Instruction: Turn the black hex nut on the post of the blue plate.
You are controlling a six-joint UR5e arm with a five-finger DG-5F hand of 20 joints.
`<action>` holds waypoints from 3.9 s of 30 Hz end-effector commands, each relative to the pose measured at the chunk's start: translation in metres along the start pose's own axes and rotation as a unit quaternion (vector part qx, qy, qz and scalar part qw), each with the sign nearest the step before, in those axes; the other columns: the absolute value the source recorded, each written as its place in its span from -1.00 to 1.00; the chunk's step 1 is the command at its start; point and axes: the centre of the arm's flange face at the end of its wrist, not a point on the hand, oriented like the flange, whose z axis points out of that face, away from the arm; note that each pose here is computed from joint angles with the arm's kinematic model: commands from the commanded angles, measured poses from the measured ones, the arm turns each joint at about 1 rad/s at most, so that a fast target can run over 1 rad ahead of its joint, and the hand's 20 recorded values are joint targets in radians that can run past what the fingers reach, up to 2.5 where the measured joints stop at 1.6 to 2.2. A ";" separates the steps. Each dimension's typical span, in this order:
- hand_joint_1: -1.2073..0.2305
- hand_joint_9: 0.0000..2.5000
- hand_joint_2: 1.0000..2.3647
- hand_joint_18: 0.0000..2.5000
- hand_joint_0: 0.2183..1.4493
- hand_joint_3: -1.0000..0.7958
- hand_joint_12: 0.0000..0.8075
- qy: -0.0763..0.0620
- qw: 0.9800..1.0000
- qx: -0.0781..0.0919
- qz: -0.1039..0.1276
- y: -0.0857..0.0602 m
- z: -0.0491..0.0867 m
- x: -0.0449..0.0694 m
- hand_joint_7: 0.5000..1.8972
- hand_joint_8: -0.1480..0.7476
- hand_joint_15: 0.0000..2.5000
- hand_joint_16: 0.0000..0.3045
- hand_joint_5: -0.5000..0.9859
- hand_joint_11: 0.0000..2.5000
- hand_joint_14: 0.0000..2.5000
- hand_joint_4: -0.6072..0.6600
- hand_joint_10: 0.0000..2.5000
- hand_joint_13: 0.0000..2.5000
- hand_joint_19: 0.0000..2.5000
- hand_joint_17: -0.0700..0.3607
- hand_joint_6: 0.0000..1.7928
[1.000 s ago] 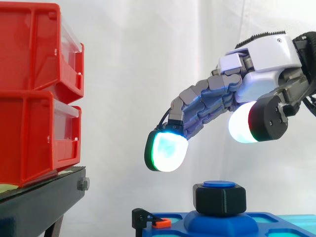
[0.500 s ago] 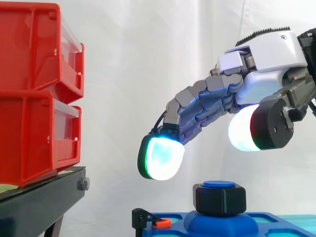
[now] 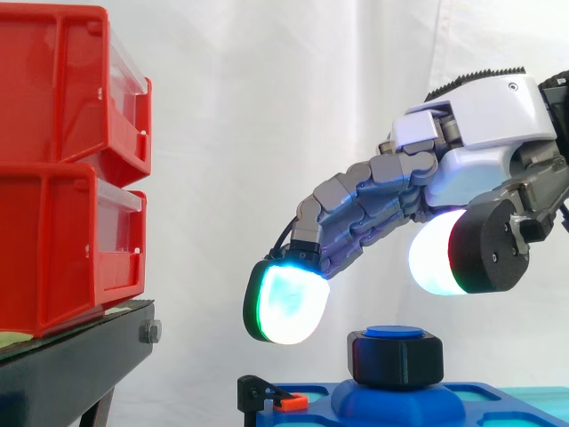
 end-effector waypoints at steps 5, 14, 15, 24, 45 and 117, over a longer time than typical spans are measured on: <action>0.11 -0.74 -1.00 -0.80 -0.57 -0.44 -0.10 0.005 1.000 0.004 0.001 -0.004 -0.002 0.000 -0.63 -0.08 -0.94 -0.69 -0.58 -1.00 -1.00 0.31 -1.00 -0.72 -0.80 -0.18 -0.44; 0.12 -0.73 -1.00 -0.80 -0.57 -0.44 -0.10 0.015 1.000 0.006 0.002 -0.010 -0.006 0.001 -0.63 -0.07 -0.95 -0.69 -0.58 -1.00 -1.00 0.31 -1.00 -0.72 -0.80 -0.18 -0.44; 0.12 -0.73 -1.00 -0.80 -0.57 -0.44 -0.10 0.017 1.000 0.005 0.002 -0.012 -0.007 0.001 -0.64 -0.07 -0.94 -0.69 -0.58 -1.00 -1.00 0.31 -1.00 -0.72 -0.80 -0.18 -0.44; 0.12 -0.73 -1.00 -0.80 -0.57 -0.44 -0.10 0.026 1.000 0.006 0.003 -0.025 -0.014 0.000 -0.63 -0.07 -0.94 -0.69 -0.58 -1.00 -1.00 0.31 -1.00 -0.72 -0.80 -0.18 -0.44; 0.11 -0.73 -1.00 -0.79 -0.57 -0.44 -0.10 0.031 0.999 0.001 0.007 -0.051 -0.026 -0.006 -0.64 -0.07 -0.94 -0.69 -0.58 -1.00 -1.00 0.31 -1.00 -0.72 -0.79 -0.18 -0.44; -0.06 -0.76 -1.00 -0.81 -0.58 -0.44 -0.09 0.000 1.000 -0.018 -0.006 -0.006 -0.002 0.013 -0.57 -0.09 -0.95 -0.68 -0.59 -1.00 -1.00 0.33 -1.00 -0.75 -0.80 -0.17 -0.44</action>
